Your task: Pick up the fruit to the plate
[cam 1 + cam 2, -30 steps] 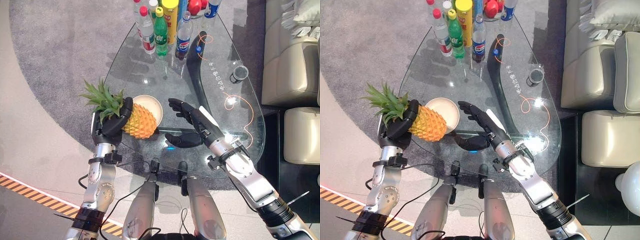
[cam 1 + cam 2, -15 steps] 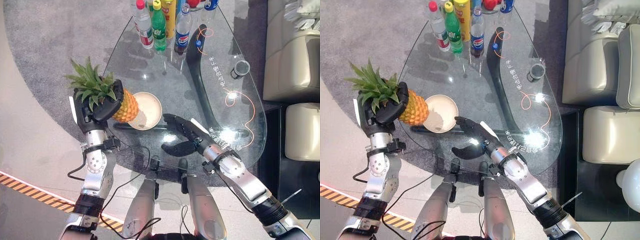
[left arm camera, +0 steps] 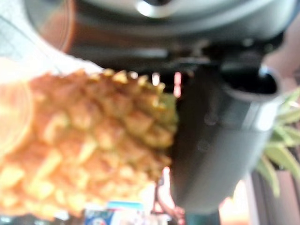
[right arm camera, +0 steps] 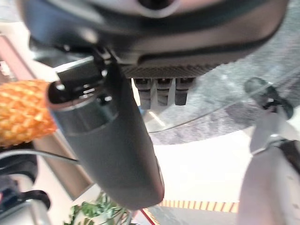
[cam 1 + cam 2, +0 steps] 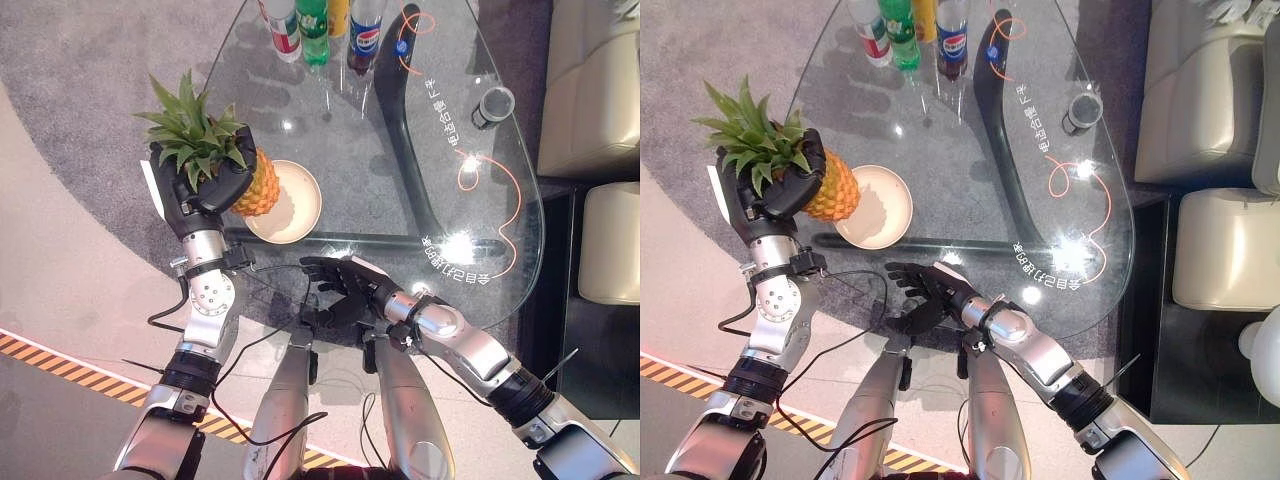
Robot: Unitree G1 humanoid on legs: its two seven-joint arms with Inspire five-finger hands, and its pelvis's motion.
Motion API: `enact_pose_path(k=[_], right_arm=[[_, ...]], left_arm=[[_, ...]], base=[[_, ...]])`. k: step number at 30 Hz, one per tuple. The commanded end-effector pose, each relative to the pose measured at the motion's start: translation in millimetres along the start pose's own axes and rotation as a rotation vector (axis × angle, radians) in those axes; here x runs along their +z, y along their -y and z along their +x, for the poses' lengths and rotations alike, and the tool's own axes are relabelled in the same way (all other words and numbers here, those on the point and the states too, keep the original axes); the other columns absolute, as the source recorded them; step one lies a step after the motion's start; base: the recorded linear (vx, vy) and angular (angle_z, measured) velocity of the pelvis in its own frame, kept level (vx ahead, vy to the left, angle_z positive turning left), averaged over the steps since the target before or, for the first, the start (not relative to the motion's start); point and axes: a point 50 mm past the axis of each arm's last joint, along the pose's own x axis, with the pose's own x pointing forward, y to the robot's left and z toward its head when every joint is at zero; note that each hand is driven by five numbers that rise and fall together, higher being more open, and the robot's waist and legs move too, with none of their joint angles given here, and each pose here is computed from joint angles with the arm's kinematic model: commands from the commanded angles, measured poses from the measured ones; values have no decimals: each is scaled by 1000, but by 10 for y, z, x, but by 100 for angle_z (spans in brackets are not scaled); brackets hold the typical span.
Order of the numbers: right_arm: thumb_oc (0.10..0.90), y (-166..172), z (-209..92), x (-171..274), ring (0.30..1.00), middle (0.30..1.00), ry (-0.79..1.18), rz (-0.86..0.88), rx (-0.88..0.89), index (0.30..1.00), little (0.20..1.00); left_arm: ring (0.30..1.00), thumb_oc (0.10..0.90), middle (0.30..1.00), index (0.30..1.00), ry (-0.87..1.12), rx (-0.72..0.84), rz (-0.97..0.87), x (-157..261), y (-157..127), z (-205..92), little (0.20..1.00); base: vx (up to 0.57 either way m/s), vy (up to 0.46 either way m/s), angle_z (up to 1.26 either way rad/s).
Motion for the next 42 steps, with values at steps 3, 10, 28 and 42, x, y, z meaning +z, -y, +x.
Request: enact_pose_path(k=[3, 10, 28, 42], right_arm=[[800, -228, 67, 390, 900, 900, 193, 35, 107, 900, 900], [800, -167, 66, 451, 900, 900, 209, 29, 72, 900, 900], [800, -112, 62, 533, 900, 900, 214, -12, 64, 900, 900], [800, -64, 64, 577, 900, 900, 228, -24, 53, 900, 900]], left_arm=[[300, 100, 300, 300, 395, -60, -129, 636, 195, 281, 200], [300, 100, 300, 300, 392, -57, -131, 610, 279, 289, 200], [300, 100, 300, 300, 456, -25, -111, 666, 403, 319, 200], [300, 100, 300, 300, 506, 27, -74, 647, 443, 331, 200]], base=[[2, 33, -2], [-1, 11, 0], [1, 1, 0], [-2, 1, -1]])
